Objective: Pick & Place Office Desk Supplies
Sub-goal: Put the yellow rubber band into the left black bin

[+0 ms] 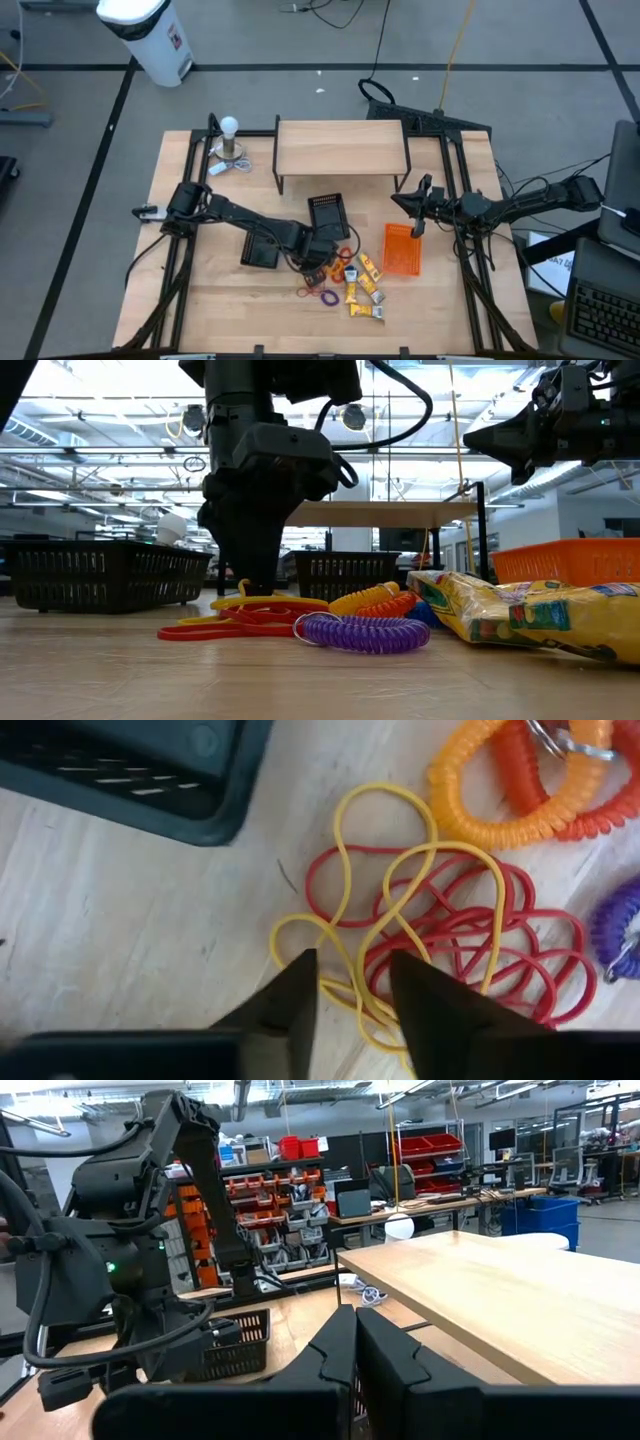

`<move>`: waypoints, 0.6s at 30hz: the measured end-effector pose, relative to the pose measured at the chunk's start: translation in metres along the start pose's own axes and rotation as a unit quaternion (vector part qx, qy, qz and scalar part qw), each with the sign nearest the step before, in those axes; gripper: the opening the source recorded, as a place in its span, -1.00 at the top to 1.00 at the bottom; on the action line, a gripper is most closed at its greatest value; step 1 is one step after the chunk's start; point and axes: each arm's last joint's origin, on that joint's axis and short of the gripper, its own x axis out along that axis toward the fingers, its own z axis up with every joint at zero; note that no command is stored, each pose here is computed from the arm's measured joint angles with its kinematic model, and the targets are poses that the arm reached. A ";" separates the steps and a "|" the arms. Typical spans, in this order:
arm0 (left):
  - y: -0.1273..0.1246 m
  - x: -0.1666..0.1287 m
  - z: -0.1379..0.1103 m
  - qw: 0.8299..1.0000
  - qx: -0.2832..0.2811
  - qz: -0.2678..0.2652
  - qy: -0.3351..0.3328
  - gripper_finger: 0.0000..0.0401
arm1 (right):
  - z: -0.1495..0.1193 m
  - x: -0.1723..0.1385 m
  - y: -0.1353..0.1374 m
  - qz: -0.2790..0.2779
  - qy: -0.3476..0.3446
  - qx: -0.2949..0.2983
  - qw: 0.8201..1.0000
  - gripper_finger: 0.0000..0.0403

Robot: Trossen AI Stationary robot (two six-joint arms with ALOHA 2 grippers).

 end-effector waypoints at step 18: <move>-0.008 -0.094 -0.019 0.986 0.092 -0.025 -0.138 0.98 | 0.000 0.000 0.000 0.008 0.001 0.000 1.000 1.00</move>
